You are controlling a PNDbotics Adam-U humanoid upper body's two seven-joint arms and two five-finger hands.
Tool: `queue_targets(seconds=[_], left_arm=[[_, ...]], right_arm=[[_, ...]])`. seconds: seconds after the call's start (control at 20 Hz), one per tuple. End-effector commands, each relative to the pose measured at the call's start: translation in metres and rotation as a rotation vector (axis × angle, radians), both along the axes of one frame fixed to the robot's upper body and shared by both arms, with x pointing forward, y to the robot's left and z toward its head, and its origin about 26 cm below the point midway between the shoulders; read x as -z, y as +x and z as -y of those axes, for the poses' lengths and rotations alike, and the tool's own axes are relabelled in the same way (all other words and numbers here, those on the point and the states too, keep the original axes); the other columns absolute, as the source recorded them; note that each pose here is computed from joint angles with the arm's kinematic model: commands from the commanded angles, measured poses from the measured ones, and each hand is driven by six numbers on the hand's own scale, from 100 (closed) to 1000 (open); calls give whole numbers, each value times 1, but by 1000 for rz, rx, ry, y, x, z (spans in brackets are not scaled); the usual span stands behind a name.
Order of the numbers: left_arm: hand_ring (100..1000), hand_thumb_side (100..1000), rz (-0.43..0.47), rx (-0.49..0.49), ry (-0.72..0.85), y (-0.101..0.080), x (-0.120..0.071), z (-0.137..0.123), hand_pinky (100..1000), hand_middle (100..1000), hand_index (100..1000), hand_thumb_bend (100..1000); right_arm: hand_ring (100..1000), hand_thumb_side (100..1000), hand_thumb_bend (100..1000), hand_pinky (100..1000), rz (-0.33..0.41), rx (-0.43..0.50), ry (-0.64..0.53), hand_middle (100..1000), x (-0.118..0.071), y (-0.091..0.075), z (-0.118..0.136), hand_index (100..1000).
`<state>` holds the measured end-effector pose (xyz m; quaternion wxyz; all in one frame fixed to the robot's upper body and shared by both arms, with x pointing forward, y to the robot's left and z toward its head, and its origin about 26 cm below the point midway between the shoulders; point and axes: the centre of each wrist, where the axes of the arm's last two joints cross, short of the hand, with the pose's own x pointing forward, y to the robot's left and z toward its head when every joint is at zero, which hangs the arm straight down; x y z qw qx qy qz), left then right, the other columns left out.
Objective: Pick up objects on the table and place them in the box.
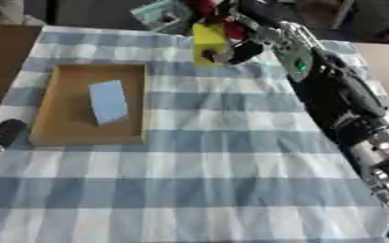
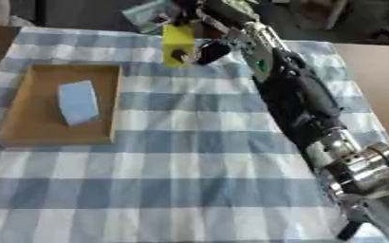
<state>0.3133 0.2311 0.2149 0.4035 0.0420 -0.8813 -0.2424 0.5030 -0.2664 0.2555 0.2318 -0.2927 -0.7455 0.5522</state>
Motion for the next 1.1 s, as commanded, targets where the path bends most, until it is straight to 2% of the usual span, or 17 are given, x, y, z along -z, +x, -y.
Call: queue_targets(seconds=[0.05,0.15,0.2,0.25,0.5,1.1], left_arm=[[562,157,26,17,11,-2,-8,0,594,536,699,611],[562,145,30,26,10,-2,-10,2,594,536,698,613],[562,145,32,29,9,-2,-10,2,594,536,699,613],[562,145,34,30,9,-2,-11,3,594,535,698,613],[561,147,47,53,1,-3,-15,7,594,535,698,614],[561,147,71,80,-17,-5,-22,13,594,534,698,616]], right_arm=[[742,452,287,731,18,-40,7,457,-16,1,-19,557],[743,435,250,731,7,-57,6,458,-15,3,-29,559],[744,474,304,731,1,-63,5,457,-14,3,-33,559],[745,439,242,731,-4,-71,4,459,-13,4,-37,560],[747,444,225,731,-24,-95,10,463,-9,5,-54,565],[754,462,186,730,-55,-90,5,488,9,7,-67,592]])
